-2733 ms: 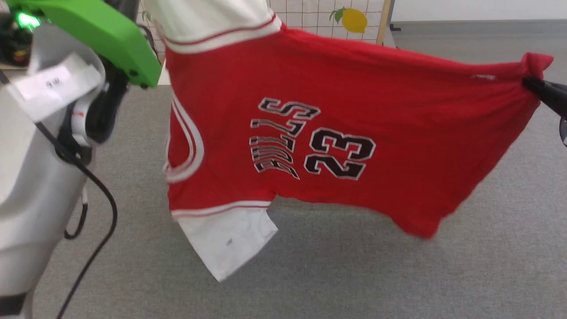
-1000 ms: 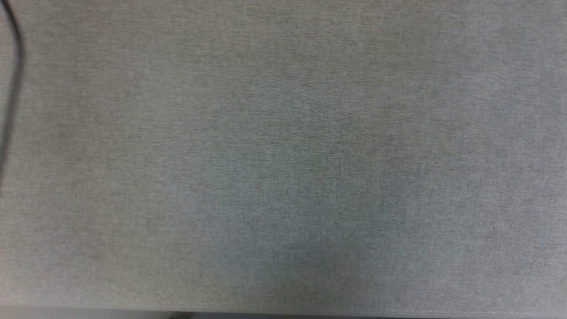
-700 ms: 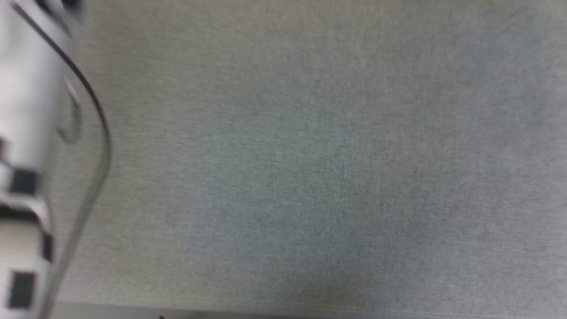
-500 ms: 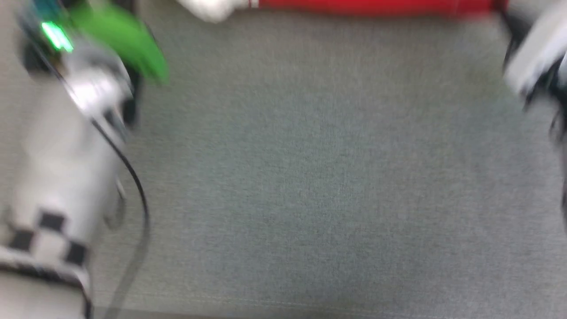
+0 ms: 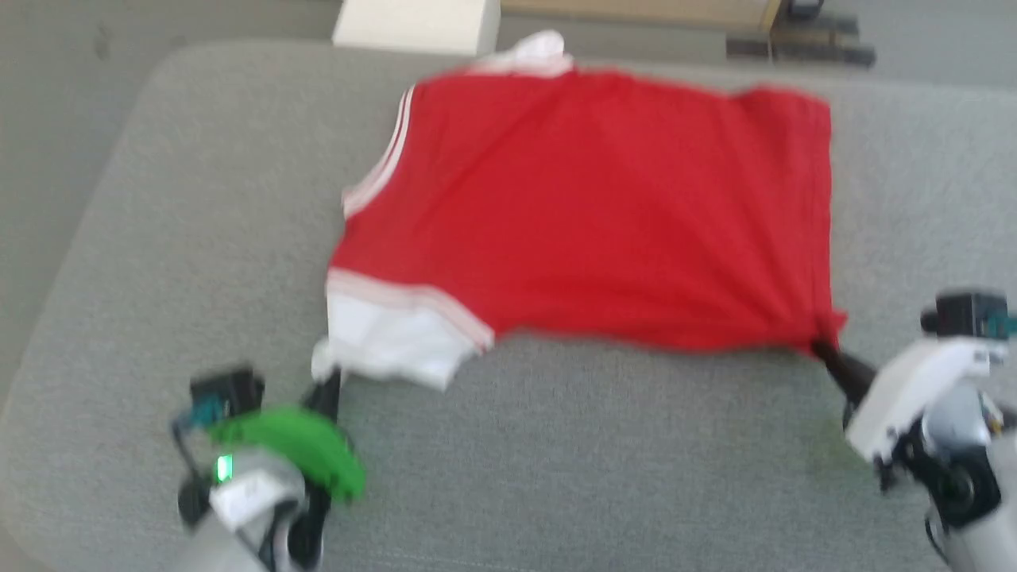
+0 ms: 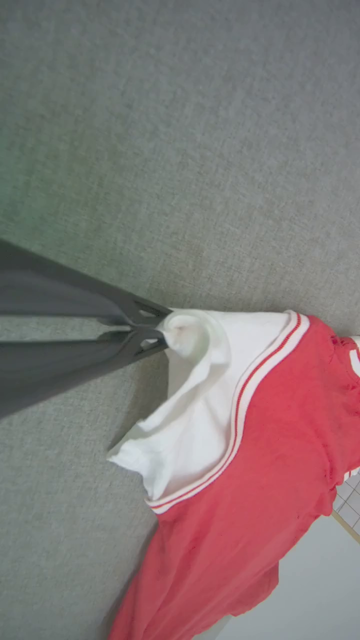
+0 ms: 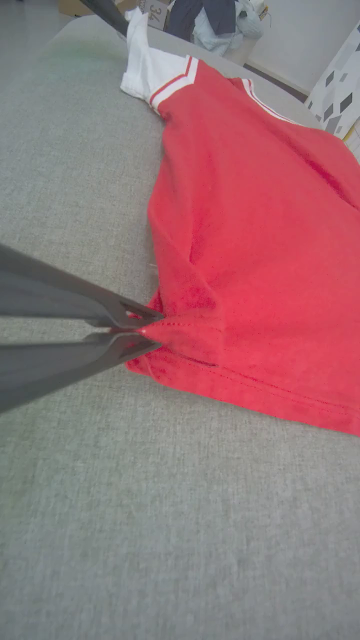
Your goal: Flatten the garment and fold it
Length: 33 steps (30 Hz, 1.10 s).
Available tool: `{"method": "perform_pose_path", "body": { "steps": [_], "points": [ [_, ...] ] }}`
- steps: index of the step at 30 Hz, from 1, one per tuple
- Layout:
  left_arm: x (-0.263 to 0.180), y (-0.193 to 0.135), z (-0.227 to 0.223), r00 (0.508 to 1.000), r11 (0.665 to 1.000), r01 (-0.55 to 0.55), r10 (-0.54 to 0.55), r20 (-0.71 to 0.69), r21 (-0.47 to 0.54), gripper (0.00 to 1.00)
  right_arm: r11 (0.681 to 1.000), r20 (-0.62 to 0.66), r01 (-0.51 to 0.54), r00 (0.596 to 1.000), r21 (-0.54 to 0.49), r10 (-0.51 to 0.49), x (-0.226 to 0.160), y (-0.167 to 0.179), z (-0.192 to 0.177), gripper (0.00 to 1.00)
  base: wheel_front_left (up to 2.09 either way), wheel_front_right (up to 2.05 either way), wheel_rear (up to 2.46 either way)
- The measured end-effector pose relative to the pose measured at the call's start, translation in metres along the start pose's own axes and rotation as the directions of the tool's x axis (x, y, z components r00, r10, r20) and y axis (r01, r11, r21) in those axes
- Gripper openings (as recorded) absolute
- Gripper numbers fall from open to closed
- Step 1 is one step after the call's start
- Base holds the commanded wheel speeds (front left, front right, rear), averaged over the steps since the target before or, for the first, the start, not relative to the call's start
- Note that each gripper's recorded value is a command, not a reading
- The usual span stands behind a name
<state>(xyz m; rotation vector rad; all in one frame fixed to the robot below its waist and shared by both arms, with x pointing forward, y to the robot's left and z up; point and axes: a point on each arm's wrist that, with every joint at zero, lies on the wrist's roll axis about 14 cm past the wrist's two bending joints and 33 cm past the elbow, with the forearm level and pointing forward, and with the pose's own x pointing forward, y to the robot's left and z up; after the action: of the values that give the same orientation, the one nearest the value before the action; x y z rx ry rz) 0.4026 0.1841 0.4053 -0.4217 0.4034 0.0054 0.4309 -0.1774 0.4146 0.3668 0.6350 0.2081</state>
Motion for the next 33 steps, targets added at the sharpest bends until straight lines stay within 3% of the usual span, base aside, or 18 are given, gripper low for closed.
{"method": "perform_pose_path", "body": {
  "steps": [6,17,25,33],
  "points": [
    [-0.051,0.015,-0.019,0.997,0.989,-0.072,0.068,-0.037,-0.132,0.00,0.999,-0.010,0.037,0.999,0.026,-0.037,-0.039,-0.012,-0.024,0.00,0.00,0.00,0.00],
    [-0.102,0.017,-0.043,0.985,0.972,-0.125,0.099,-0.140,-0.196,0.00,0.993,-0.092,0.104,0.991,0.063,-0.098,-0.078,-0.028,-0.064,0.00,0.00,0.00,0.00],
    [-0.099,0.003,-0.020,0.994,0.986,-0.066,0.052,-0.092,-0.155,0.00,0.994,-0.080,0.105,0.992,0.039,-0.102,-0.080,-0.023,-0.055,0.00,0.00,0.00,0.00],
    [-0.062,-0.031,0.035,0.998,0.998,0.062,-0.063,-0.010,-0.026,0.00,0.993,-0.059,0.105,0.992,-0.045,-0.108,-0.065,-0.020,-0.012,0.00,0.00,0.00,0.00]
  ]
}}
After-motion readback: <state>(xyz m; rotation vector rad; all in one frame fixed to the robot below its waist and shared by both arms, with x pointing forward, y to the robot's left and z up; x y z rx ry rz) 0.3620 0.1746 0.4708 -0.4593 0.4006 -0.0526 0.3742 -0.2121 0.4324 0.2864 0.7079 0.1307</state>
